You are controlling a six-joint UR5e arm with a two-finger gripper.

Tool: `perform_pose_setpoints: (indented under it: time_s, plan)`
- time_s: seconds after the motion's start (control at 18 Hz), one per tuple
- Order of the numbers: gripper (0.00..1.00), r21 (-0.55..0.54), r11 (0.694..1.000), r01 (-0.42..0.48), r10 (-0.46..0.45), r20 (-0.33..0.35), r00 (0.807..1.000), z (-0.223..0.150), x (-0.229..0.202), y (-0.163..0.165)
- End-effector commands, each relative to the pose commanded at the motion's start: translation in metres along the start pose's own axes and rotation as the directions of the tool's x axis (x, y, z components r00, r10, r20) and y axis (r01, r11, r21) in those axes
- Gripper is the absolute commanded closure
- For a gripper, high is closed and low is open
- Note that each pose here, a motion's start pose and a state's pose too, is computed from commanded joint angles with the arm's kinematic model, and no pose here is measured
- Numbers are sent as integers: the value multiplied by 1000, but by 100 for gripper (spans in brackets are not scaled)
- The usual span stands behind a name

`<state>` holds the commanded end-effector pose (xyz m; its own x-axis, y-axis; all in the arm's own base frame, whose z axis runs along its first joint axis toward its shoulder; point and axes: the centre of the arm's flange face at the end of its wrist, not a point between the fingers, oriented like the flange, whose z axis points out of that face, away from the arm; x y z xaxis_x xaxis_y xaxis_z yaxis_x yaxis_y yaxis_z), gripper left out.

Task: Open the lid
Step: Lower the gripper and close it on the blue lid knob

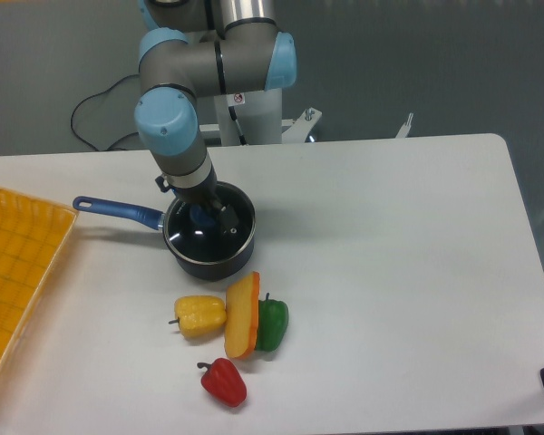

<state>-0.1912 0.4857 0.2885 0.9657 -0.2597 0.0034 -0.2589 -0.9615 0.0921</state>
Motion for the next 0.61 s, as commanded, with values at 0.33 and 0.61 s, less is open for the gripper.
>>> perform_pose_setpoints:
  time_s: [0.33,0.61]
  plan:
    - [17,-3,1000,-6,6,1,1000,0,0,0]
    - [29,-1,1000,-6,6,6,1000,-3,-3,-1]
